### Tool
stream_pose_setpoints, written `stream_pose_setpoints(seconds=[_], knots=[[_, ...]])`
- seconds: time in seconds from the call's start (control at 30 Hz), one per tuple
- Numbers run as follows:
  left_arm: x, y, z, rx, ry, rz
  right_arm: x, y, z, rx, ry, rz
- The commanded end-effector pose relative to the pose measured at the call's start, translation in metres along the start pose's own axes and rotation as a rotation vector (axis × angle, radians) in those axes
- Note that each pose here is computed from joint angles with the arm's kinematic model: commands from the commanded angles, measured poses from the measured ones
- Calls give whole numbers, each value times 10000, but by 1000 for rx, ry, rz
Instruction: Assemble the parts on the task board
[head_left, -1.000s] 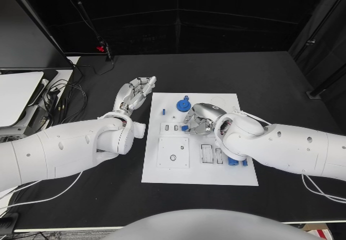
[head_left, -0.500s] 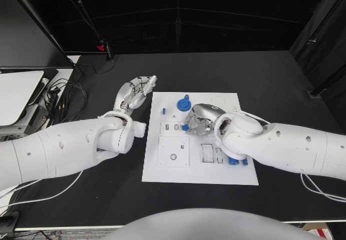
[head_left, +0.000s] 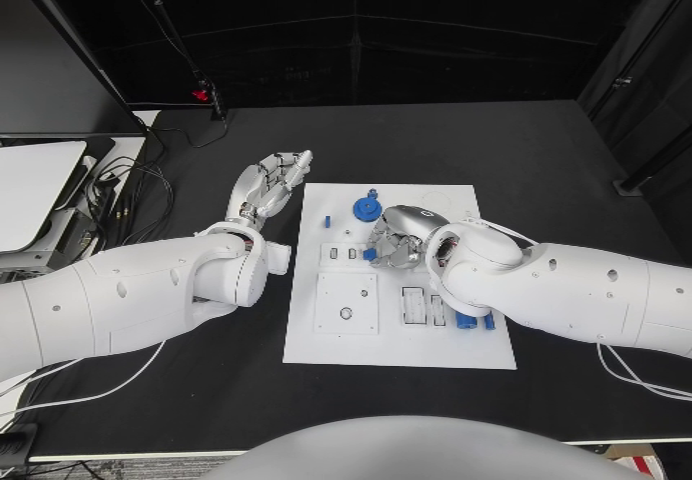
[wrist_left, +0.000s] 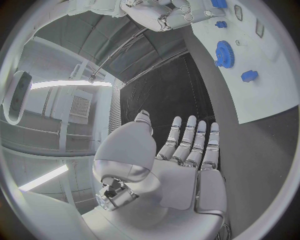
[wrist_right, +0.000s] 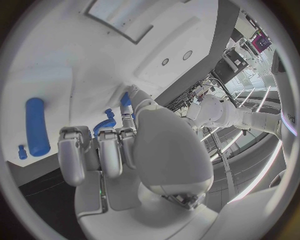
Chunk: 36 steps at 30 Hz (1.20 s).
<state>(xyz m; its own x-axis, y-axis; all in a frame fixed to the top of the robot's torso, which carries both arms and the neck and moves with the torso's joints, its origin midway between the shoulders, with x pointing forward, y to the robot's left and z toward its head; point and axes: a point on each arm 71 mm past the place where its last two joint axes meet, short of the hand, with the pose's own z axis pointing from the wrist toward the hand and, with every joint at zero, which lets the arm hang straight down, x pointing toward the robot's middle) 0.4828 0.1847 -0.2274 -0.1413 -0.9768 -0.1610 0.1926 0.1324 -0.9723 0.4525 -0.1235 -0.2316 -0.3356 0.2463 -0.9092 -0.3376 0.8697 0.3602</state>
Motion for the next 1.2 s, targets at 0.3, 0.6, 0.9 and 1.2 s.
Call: stream_pose_setpoints(seconds=[0.3, 0.6, 0.9, 1.2], knots=[[7, -176, -17, 234, 9, -3, 37, -4, 3, 16, 19, -15], [6, -175, -17, 234, 10, -4, 18, -2, -9, 3, -18, 2], [6, -175, -18, 233, 11, -5, -14, 8, -24, -22, -64, 29], [-27, -215, -65, 267, 49, 46, -87, 21, -81, -74, -143, 64]])
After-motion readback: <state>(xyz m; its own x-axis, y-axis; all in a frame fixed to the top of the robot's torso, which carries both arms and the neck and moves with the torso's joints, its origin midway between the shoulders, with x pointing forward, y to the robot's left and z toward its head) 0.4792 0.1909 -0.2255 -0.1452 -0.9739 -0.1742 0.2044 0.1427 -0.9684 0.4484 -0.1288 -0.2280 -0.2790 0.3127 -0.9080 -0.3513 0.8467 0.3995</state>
